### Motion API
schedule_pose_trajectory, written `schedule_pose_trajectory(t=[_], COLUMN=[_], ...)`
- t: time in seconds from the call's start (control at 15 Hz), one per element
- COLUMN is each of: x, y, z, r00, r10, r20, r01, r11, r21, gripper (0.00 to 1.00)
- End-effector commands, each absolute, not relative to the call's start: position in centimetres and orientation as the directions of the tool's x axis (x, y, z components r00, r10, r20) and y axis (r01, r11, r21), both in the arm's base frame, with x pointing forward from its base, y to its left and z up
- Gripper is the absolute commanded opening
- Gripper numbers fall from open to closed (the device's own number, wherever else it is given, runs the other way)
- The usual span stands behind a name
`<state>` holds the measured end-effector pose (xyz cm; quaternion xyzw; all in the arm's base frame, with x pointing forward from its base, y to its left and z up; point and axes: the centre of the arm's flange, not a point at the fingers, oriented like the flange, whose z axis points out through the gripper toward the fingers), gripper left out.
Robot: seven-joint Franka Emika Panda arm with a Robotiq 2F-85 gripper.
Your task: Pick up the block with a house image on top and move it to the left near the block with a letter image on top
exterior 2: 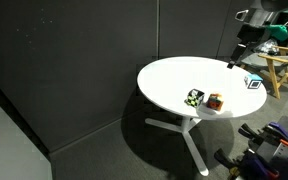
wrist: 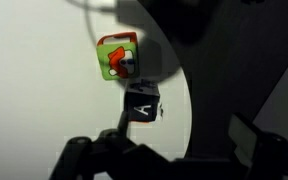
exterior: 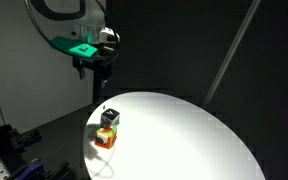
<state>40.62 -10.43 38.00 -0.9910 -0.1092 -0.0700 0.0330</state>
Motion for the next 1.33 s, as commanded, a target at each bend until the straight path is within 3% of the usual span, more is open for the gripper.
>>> schedule_pose_trajectory(t=[0.0, 0.6, 1.27], x=[37.5, 34.8, 35.2], y=[-10.0, -9.2, -9.3], z=[39.7, 40.8, 40.3], r00=[0.978, 0.988, 0.990], r10=[0.179, -0.007, 0.012], r20=[0.111, 0.156, 0.142], r01=[0.184, 0.003, 0.023], r11=[-0.982, -0.998, -0.996], r21=[-0.042, -0.065, -0.081], gripper=[1.00, 1.00, 1.00])
